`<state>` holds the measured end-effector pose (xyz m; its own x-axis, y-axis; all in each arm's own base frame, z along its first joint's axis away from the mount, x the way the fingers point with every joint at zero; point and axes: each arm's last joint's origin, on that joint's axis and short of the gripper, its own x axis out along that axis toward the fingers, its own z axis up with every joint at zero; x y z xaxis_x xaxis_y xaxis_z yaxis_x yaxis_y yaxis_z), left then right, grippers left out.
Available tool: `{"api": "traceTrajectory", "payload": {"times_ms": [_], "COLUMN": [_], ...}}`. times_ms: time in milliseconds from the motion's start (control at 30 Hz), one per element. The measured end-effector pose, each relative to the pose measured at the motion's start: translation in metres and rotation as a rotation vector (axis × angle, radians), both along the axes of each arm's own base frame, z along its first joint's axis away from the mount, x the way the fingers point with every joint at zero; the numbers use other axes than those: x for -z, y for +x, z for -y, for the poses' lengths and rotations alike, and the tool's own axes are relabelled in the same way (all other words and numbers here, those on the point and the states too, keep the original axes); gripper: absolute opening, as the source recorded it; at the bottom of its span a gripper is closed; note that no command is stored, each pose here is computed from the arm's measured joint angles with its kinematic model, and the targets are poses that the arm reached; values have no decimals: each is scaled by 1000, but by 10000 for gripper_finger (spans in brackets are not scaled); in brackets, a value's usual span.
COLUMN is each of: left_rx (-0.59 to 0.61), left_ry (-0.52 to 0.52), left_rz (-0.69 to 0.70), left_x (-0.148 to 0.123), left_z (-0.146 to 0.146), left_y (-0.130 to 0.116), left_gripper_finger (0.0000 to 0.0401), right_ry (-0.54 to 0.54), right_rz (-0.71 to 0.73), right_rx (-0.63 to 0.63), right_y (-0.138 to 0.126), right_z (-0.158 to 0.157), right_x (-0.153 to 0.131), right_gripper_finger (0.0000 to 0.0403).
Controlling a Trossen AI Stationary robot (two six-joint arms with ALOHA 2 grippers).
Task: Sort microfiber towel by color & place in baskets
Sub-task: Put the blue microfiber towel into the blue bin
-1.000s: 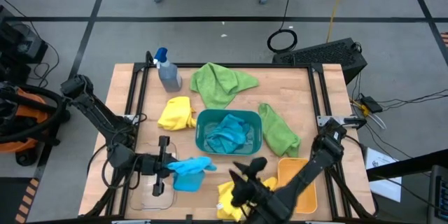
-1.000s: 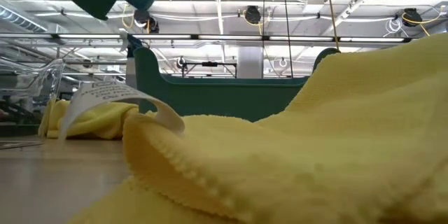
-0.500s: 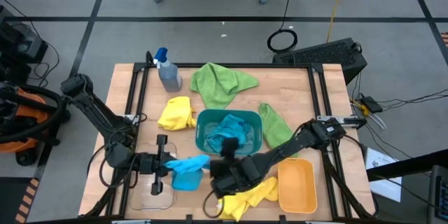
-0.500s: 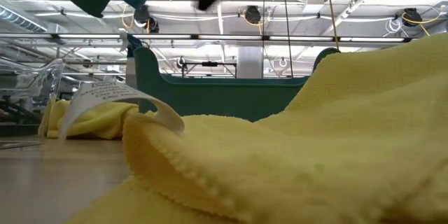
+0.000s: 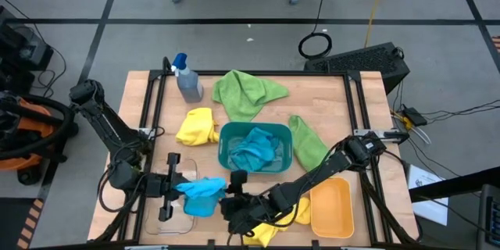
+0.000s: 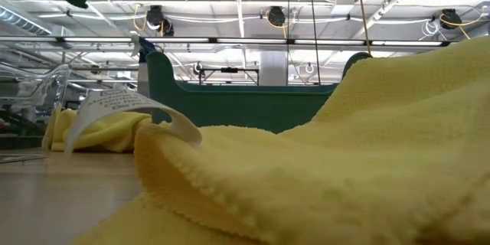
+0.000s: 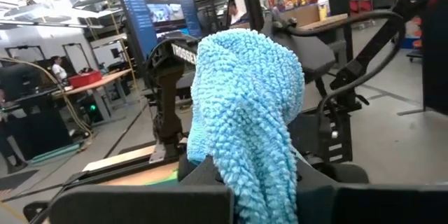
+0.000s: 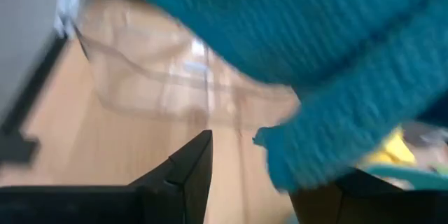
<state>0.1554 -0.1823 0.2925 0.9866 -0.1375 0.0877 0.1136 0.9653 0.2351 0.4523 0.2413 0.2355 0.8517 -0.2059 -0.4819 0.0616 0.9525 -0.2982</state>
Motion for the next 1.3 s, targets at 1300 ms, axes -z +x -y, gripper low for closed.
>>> {"api": "traceTrajectory", "payload": {"times_ms": [1300], "left_rx": [59], "left_ry": [15], "left_rz": [-21], "left_x": [-5], "left_z": [2], "left_y": [-20], "left_gripper_finger": [18], "right_ry": [35], "right_rz": [338], "right_rx": [-89], "right_y": [0], "right_z": [8], "right_x": [-46], "right_gripper_finger": [157]}}
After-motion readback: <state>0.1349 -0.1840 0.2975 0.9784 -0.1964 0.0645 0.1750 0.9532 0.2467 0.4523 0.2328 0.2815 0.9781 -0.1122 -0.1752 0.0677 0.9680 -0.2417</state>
